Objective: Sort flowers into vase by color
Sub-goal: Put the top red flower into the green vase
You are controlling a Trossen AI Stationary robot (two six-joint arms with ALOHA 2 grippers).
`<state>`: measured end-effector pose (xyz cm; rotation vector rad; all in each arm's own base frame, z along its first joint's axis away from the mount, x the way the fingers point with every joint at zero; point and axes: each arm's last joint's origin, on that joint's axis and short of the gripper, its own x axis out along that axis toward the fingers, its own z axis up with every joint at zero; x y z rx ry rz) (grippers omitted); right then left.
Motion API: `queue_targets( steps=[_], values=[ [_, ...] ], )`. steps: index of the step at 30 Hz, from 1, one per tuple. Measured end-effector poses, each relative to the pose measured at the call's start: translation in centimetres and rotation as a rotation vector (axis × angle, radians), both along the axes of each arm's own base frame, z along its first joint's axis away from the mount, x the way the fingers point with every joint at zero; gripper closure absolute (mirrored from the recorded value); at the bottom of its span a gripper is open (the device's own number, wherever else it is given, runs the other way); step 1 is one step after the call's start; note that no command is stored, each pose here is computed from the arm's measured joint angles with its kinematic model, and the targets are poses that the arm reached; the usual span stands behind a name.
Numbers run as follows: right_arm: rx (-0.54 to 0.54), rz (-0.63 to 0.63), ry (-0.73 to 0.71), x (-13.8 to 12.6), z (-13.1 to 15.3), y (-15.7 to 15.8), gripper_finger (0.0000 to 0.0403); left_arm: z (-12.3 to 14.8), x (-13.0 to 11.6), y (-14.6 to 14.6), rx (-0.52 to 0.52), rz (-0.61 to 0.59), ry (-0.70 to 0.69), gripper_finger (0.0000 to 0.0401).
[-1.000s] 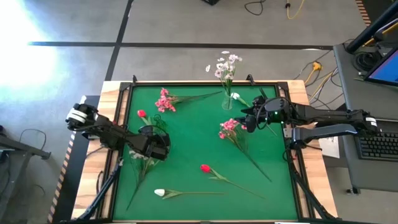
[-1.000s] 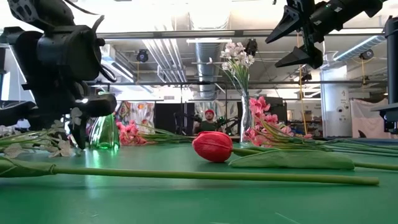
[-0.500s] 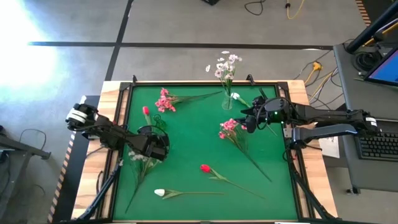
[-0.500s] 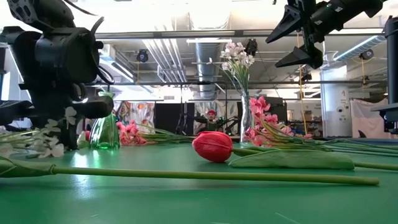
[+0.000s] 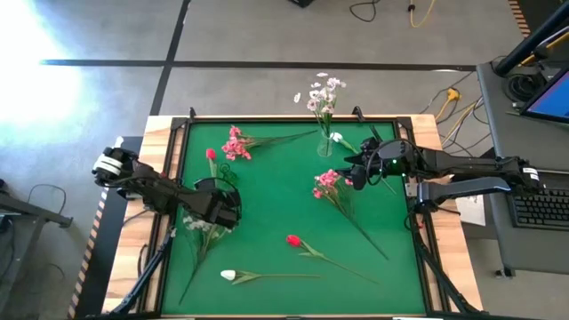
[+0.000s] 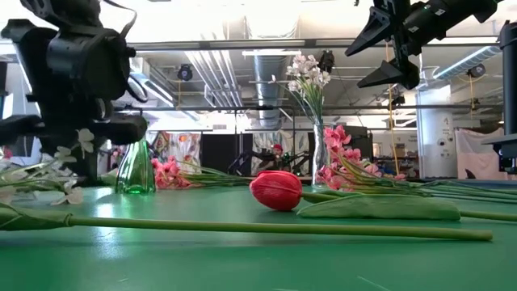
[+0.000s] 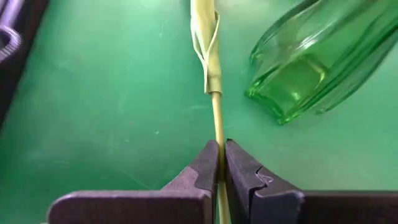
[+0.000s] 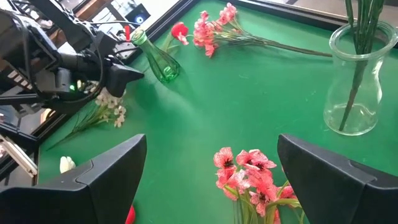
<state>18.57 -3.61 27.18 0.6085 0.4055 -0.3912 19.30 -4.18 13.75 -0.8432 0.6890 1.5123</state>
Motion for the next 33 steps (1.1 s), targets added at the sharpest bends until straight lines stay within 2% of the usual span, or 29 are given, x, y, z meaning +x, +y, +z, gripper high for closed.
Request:
queue_targets(
  steps=[13, 25, 33],
  values=[
    [-0.002, 0.000, 0.001, 0.0, 0.0, 0.0, 0.0049, 4.2, 0.9, -0.3, 0.037, -0.018, 0.123, 0.0401],
    [-0.005, 0.002, 0.001, 0.0, 0.0, 0.0, 0.0049, 9.9, 1.7, -1.3, 0.065, -0.071, 0.208, 0.0401],
    [-0.006, 0.002, 0.000, 0.0, 0.0, 0.0, 0.0049, 12.7, 2.7, -1.7, 0.052, -0.185, 0.160, 0.0401]
  ],
)
